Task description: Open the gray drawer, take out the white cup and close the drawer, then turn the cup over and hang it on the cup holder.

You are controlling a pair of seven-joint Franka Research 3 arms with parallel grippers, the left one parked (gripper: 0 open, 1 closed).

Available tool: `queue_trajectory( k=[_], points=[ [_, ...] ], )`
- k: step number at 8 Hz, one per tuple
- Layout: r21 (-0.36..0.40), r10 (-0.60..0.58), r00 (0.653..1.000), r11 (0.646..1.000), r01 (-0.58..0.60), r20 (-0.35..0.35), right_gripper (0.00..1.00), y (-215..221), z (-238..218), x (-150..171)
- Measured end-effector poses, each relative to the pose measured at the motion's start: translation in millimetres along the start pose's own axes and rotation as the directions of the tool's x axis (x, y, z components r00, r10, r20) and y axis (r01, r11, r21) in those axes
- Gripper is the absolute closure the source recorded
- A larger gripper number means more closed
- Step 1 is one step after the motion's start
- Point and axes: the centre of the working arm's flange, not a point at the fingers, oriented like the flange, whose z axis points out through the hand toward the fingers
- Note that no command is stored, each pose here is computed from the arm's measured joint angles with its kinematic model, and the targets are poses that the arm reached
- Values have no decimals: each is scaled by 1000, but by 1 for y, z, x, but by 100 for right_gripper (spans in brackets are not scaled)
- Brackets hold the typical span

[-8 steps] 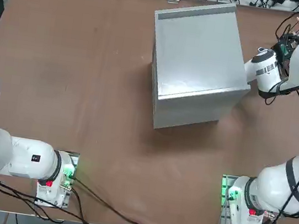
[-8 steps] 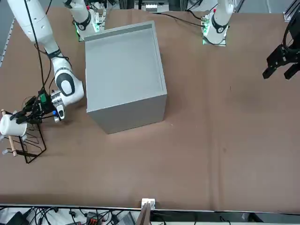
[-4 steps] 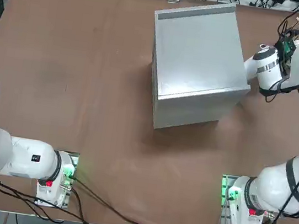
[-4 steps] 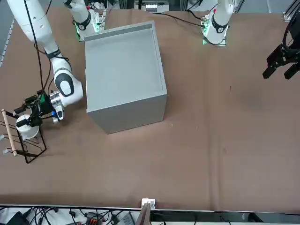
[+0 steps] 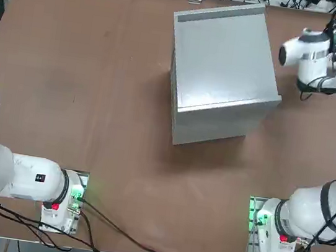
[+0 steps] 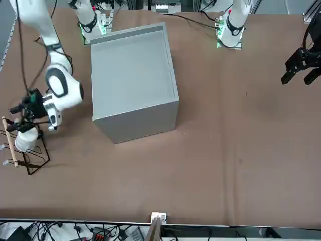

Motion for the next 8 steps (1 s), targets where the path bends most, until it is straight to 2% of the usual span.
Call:
queue_trajectory(
  k=[2, 3, 4, 6, 8],
  points=[
    [207, 103, 986, 975, -75, -128, 0, 19, -17, -66],
    [314, 174, 965, 944, -106, -194, 0, 29, -26, -96],
    [419, 264, 935, 896, -146, -237, 0, 36, -34, -124],
    [616, 421, 870, 764, -189, -256, 0, 48, -50, -173],
    [772, 568, 779, 610, -180, -267, 0, 61, -52, -214]
  ],
)
